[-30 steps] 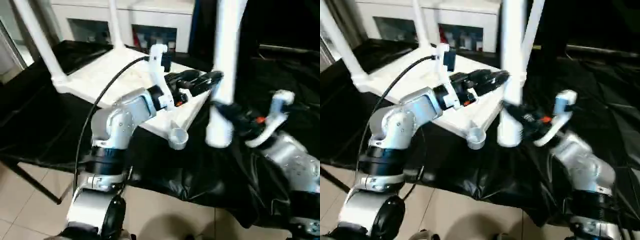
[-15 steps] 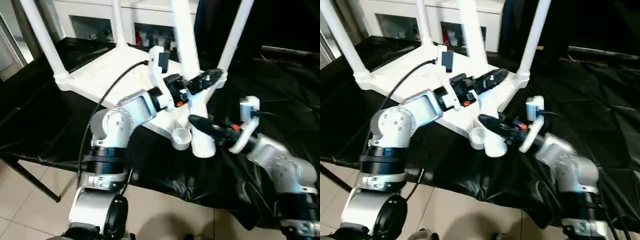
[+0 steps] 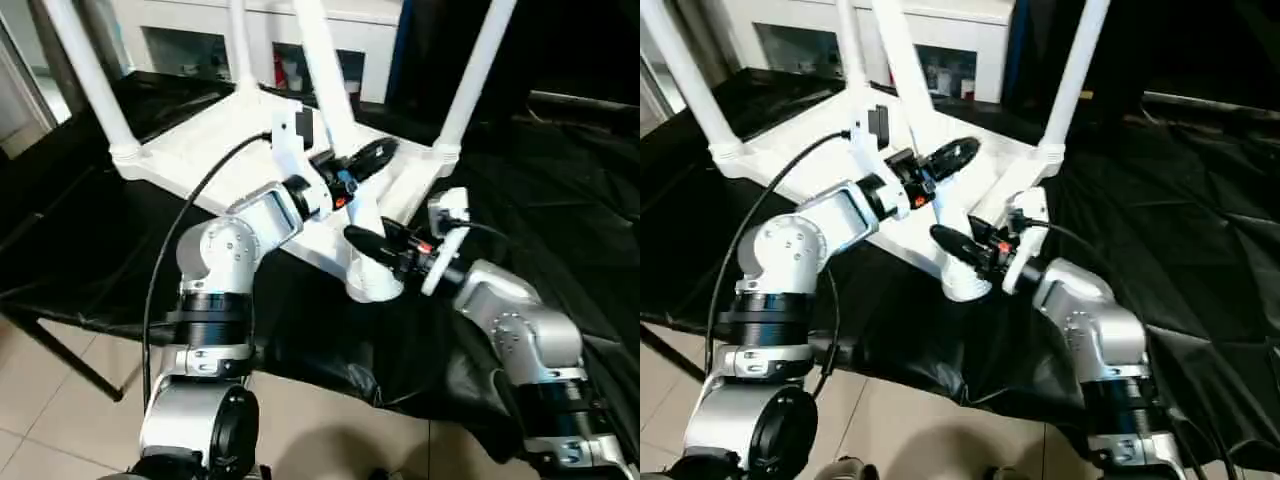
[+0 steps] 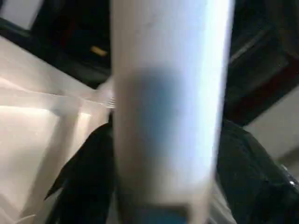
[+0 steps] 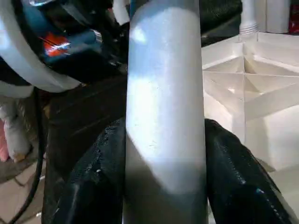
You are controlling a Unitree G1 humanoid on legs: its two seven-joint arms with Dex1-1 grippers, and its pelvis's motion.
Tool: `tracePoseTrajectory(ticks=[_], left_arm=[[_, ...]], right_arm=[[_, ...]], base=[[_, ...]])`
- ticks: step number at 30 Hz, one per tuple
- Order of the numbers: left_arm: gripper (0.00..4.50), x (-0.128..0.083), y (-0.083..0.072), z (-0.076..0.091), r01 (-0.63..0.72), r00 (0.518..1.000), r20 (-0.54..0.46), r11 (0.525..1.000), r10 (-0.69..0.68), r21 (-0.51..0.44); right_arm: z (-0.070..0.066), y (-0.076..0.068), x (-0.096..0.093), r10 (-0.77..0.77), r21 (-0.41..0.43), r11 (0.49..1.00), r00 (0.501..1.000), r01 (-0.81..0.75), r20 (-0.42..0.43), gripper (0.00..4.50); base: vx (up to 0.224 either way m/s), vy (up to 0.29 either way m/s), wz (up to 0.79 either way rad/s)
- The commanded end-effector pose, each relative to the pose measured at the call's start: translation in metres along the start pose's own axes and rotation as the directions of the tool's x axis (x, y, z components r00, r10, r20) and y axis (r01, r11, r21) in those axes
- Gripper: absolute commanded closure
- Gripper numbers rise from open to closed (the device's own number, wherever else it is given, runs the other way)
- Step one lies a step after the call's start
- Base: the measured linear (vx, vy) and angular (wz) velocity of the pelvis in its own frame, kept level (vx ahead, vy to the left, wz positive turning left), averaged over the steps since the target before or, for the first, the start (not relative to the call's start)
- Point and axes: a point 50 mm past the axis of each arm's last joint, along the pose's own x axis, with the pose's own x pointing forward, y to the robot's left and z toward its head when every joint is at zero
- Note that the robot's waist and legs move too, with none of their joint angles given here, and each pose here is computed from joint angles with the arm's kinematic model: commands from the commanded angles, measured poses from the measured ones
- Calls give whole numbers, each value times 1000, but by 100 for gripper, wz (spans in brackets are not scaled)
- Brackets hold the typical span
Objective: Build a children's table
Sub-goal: Pick table leg
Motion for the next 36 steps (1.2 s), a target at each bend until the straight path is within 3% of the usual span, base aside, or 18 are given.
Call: tracePoseTrajectory(ticks=[1, 14, 16, 19, 22, 24, 27, 31, 36], left_arm=[[171, 3, 0, 4, -48, 999, 21, 999, 48, 17], [261, 3, 2, 9, -91, 993, 75, 995, 87, 51], [264, 2, -1, 12, -32, 997, 68, 998, 27, 63], [265, -1, -7, 15, 90, 995, 21, 990, -93, 105], [266, -13, -18, 18, 359, 931, -132, 919, -341, 160], [266, -15, -19, 19, 396, 915, -156, 903, -372, 164], [266, -25, -30, 28, 549, 832, -206, 819, -515, 170], [266, -28, -42, 40, 632, 774, -176, 761, -609, 146], [266, -25, -47, 47, 641, 767, -134, 755, -627, 136]], right_arm=[[15, 3, 3, -1, -58, 998, 999, 3, 44, 263], [14, 11, 11, 5, -87, 996, 999, -1, 46, 263], [17, 13, 9, 56, -37, 998, 997, -54, 59, 207], [22, 15, 6, 116, -2, 993, 992, -116, 55, 187], [29, 17, -5, 249, 58, 967, 968, -249, -7, 158], [30, 18, -7, 285, 73, 956, 958, -283, -26, 151], [31, 24, -19, 419, 121, 906, 901, -406, -116, 151], [30, 26, -21, 454, 139, 890, 876, -435, -165, 151], [24, 28, -17, 441, 147, 896, 876, -419, -197, 151]], base=[[0, 0, 0], [0, 0, 0], [0, 0, 0], [0, 0, 0], [0, 0, 0], [0, 0, 0], [0, 0, 0], [0, 0, 0], [0, 0, 0]])
